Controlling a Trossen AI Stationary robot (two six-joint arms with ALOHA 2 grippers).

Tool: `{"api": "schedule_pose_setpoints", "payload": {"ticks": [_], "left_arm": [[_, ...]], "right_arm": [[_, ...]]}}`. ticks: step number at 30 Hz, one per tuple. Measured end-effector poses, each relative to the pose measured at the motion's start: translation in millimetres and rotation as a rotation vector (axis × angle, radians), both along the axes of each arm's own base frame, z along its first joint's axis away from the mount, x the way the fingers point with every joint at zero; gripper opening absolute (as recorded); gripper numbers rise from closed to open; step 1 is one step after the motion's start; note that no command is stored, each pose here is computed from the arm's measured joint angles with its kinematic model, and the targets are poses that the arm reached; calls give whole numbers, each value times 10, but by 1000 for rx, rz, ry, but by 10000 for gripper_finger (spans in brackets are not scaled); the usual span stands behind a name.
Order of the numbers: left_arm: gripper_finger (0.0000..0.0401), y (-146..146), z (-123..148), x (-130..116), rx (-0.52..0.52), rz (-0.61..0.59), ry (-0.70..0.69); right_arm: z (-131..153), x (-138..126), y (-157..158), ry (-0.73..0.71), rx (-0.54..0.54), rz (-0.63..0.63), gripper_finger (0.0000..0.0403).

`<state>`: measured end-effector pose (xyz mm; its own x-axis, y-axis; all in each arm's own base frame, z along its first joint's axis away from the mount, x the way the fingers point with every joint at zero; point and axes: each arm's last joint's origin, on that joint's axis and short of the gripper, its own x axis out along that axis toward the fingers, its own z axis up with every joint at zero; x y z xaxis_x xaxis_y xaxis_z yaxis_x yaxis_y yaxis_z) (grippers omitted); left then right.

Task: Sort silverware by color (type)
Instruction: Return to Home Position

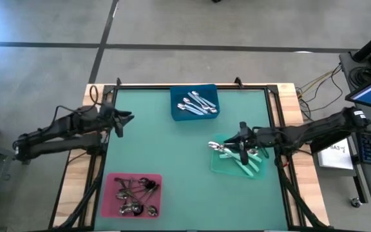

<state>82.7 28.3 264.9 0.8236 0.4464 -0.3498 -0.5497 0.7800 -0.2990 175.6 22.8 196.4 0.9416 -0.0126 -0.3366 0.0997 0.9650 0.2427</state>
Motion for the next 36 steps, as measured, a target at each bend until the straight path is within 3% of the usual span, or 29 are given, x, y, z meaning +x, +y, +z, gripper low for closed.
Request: {"api": "schedule_pose_setpoints", "payload": {"ticks": [7,20,36], "left_arm": [[103,-5,-460,24,-45,-19,-70],[103,7,-856,168,68,-123,-322],[103,-2,-1028,208,45,-185,-298]], "right_arm": [[-236,-94,-15,-157,35,-4,73],[-399,-192,-58,-186,27,-100,72],[-441,-212,-63,-172,21,-108,73]]}}
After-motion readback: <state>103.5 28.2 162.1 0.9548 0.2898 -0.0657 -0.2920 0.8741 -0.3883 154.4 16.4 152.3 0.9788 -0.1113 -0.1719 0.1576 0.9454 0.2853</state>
